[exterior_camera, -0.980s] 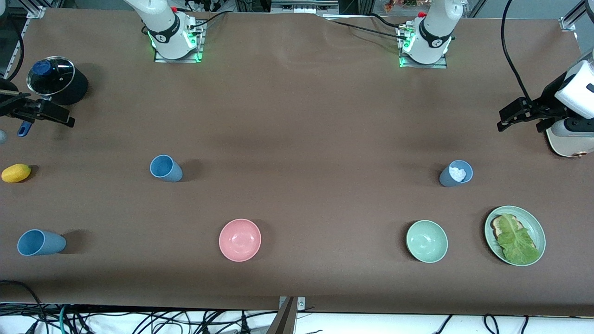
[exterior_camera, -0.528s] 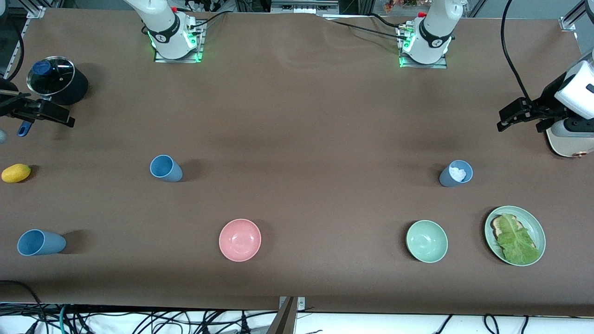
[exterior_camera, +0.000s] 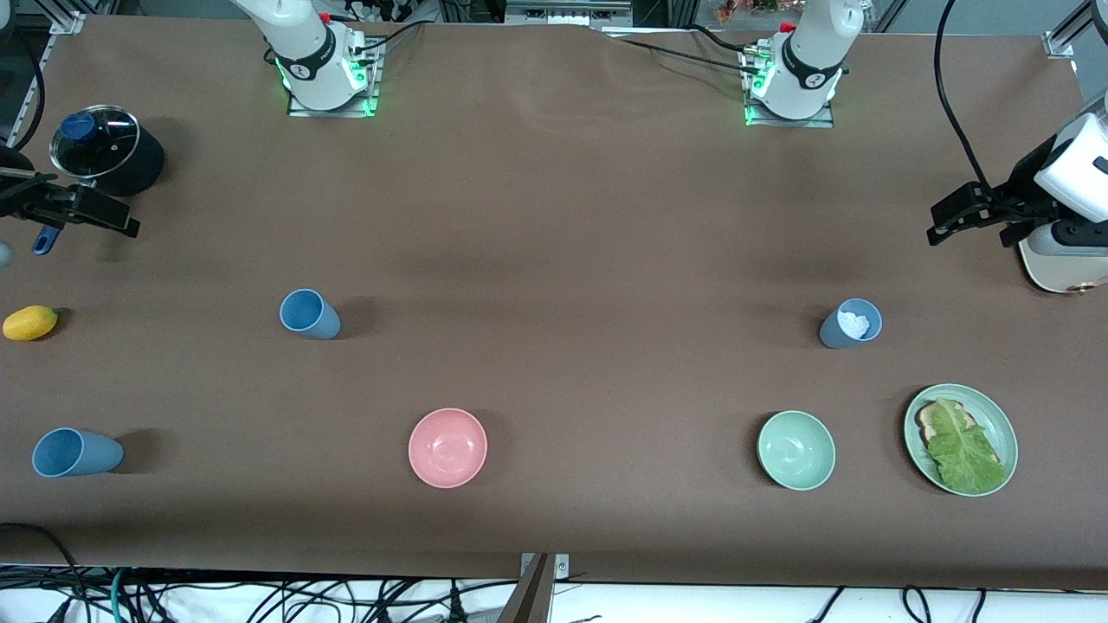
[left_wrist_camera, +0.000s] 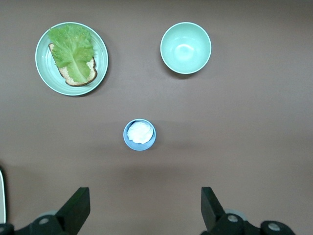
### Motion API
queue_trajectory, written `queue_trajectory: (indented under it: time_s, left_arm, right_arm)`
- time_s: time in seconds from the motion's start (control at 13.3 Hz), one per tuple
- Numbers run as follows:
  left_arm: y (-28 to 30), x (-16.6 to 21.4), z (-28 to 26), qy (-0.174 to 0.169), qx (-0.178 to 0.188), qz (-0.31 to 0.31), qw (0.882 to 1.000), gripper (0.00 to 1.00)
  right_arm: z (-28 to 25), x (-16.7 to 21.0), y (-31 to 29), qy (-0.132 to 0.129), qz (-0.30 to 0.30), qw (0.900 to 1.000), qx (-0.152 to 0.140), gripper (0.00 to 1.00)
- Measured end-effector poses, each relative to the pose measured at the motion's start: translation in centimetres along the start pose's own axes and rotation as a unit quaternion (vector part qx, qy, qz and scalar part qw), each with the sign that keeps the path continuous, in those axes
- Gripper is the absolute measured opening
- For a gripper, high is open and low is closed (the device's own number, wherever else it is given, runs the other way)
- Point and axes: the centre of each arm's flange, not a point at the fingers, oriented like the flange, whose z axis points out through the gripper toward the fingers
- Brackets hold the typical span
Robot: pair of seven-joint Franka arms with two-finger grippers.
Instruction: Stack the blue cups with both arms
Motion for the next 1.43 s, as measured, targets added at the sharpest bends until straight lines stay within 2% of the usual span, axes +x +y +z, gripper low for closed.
queue_trajectory:
  time_s: [1.43]
  left_arm:
    - [0.03, 0.10, 0.25, -0.002, 0.000, 0.000, 1.000, 1.00]
  right_arm:
    - [-0.01, 0.03, 0.47, 0.000, 0.004, 1.000, 0.000, 1.00]
